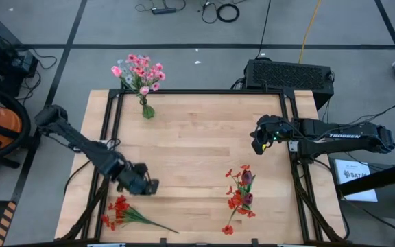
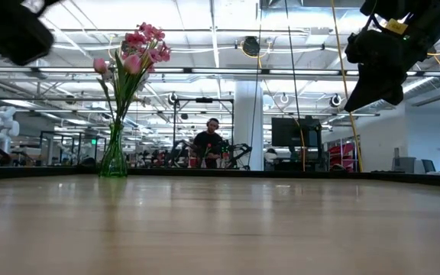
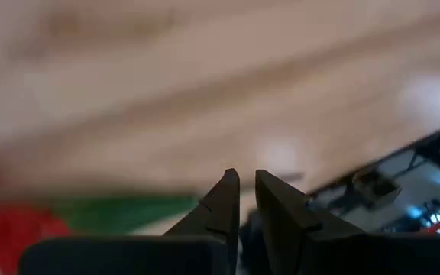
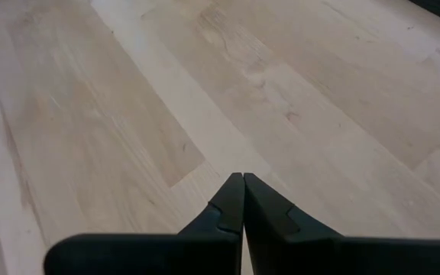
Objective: Sort flowers into vase by color
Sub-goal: Put the orange flowers into the transparent vase
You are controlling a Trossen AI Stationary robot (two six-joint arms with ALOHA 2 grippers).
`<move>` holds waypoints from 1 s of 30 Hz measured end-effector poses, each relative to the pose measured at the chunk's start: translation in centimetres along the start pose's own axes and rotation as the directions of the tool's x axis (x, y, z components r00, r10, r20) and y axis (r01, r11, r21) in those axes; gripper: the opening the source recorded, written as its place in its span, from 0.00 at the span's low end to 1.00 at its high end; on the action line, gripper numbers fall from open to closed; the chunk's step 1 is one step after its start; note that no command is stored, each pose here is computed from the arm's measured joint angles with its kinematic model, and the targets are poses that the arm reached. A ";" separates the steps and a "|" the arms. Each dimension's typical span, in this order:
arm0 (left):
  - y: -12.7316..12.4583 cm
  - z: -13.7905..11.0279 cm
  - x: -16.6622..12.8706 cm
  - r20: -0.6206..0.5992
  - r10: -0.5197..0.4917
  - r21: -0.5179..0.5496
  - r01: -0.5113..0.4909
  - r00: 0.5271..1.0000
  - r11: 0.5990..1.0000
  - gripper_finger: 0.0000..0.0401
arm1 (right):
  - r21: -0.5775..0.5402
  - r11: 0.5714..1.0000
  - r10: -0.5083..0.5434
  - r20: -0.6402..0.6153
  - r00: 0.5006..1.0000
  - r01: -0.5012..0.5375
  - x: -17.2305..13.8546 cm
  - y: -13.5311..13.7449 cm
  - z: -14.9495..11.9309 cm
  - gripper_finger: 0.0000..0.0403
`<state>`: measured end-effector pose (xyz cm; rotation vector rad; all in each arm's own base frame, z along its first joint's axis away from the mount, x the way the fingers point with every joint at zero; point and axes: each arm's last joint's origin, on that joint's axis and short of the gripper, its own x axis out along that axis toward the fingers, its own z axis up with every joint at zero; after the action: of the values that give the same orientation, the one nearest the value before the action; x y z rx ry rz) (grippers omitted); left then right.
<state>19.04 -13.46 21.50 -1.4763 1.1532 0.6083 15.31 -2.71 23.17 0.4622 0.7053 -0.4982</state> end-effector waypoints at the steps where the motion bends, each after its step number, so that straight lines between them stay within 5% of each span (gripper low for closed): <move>1: 0.1 -0.6 0.4 -0.025 0.010 -0.012 -0.010 1.000 1.000 0.12 | 0.000 1.000 0.000 0.000 1.000 0.000 0.0 0.0 0.0 0.00; 8: 1.4 -2.8 2.5 -0.110 0.146 -0.027 -0.150 0.983 0.988 0.12 | -0.003 1.000 0.000 -0.001 1.000 0.000 0.0 0.0 0.0 0.00; 19: 1.6 -3.4 3.4 -0.102 0.145 0.056 -0.140 0.984 0.989 0.12 | -0.034 0.999 -0.001 0.000 1.000 0.001 0.0 0.0 0.0 0.00; 21: 1.7 -3.3 3.4 -0.105 0.151 0.134 -0.136 0.983 0.982 0.12 | -0.033 0.999 -0.001 -0.001 1.000 0.001 0.0 0.0 0.0 0.00; 26: 1.6 -3.4 3.4 -0.113 0.142 0.449 -0.076 0.983 0.890 0.12 | -0.051 0.999 -0.002 -0.001 1.000 0.002 0.0 0.0 0.0 0.00; 30: 1.5 -3.5 3.4 -0.116 0.138 0.629 -0.035 0.984 0.777 0.12 | -0.056 0.998 -0.002 0.000 1.000 0.002 0.0 0.0 0.0 0.00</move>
<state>18.25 -17.68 18.80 -0.9023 1.3834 0.1280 15.31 -2.71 23.15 0.4088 0.7187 -0.4794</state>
